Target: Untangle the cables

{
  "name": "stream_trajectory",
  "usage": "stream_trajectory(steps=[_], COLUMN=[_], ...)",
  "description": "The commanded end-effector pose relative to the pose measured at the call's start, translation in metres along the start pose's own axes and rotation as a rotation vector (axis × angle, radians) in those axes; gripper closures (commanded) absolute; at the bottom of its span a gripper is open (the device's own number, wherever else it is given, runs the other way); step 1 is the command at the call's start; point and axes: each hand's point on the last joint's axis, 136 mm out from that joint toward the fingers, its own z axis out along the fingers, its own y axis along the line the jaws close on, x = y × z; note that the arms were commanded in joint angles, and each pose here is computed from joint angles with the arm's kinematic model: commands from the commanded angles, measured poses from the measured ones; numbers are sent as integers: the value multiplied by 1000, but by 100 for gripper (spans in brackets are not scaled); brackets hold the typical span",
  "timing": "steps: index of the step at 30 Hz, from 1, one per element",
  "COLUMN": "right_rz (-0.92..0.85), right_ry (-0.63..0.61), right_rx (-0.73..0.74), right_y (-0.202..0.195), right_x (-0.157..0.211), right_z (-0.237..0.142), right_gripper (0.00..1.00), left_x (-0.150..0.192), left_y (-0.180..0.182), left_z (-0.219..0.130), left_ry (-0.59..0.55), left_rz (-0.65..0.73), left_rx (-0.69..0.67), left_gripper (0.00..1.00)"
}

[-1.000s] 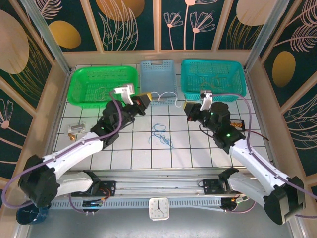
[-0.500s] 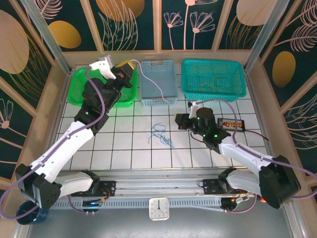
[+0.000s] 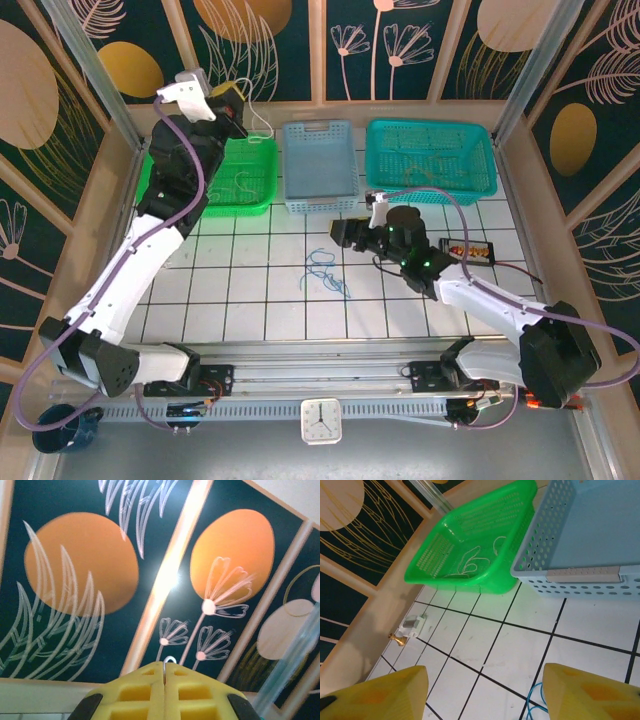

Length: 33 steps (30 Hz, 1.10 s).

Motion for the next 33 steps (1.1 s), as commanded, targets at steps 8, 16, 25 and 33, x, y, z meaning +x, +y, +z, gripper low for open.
stream_trajectory(steps=[8, 16, 25, 33], right_rz=[5, 28, 57, 35], right_ry=[-40, -12, 20, 59], right_rx=[41, 72, 77, 130], right_y=[-14, -27, -35, -46], right_x=[-10, 8, 25, 37], right_z=[-20, -27, -25, -23], right_gripper=[37, 37, 37, 37], left_x=[2, 25, 91, 130], left_y=[77, 120, 197, 236], left_z=[14, 16, 19, 1], left_ry=[2, 31, 140, 202], left_rz=[97, 89, 63, 7], left_rx=[-220, -306, -450, -541], left_gripper=[100, 100, 100, 35])
